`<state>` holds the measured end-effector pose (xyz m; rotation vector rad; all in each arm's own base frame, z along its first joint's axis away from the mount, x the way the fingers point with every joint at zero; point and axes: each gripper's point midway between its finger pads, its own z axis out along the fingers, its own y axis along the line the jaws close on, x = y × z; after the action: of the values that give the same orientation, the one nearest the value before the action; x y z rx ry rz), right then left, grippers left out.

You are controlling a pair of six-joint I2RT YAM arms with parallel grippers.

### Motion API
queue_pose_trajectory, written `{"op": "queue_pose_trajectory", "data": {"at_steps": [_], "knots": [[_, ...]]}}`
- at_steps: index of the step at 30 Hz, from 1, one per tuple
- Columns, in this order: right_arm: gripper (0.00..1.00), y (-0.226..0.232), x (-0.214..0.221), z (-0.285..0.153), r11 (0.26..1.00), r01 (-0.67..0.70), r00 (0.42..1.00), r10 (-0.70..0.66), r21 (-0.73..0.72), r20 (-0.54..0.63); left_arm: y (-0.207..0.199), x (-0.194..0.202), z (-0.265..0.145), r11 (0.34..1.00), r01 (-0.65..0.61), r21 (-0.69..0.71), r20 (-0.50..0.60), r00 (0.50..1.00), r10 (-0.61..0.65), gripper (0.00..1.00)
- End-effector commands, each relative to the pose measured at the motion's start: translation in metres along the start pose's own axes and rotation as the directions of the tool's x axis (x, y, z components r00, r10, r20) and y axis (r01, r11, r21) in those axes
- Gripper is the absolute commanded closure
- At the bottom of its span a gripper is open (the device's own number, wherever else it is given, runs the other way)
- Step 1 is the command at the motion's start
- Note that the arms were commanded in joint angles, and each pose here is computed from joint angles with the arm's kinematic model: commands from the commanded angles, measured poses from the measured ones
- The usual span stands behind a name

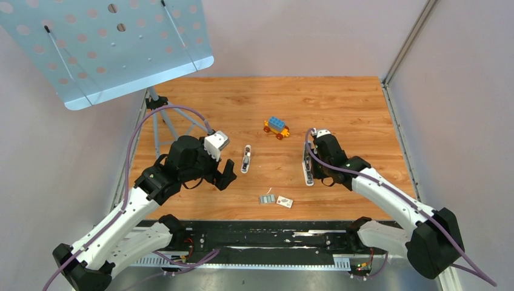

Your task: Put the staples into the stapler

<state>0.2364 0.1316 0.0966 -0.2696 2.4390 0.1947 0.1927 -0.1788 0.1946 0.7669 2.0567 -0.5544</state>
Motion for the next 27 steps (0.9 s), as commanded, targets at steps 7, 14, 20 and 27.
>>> {"op": "queue_pose_trajectory", "data": {"at_steps": [7,14,20,27], "knots": [[0.8,0.001,-0.018,0.013,1.0,-0.023,0.999,0.023,0.017,0.027,0.008,0.006,0.003,0.999,-0.006,-0.037,-0.026,1.0,0.005,0.0],[0.81,0.002,-0.013,0.024,0.999,-0.03,1.0,0.03,0.022,-0.001,0.009,0.006,0.003,0.999,-0.008,-0.044,-0.026,1.0,0.007,0.0],[0.8,0.001,-0.008,0.03,0.999,-0.038,0.999,0.039,0.029,-0.021,0.01,0.006,0.004,0.999,-0.01,-0.045,-0.028,1.0,0.009,0.0],[0.8,-0.002,-0.003,0.033,0.998,-0.043,0.998,0.045,0.048,-0.032,0.009,0.006,0.005,0.999,-0.01,-0.041,-0.034,0.999,0.009,0.0]]}}
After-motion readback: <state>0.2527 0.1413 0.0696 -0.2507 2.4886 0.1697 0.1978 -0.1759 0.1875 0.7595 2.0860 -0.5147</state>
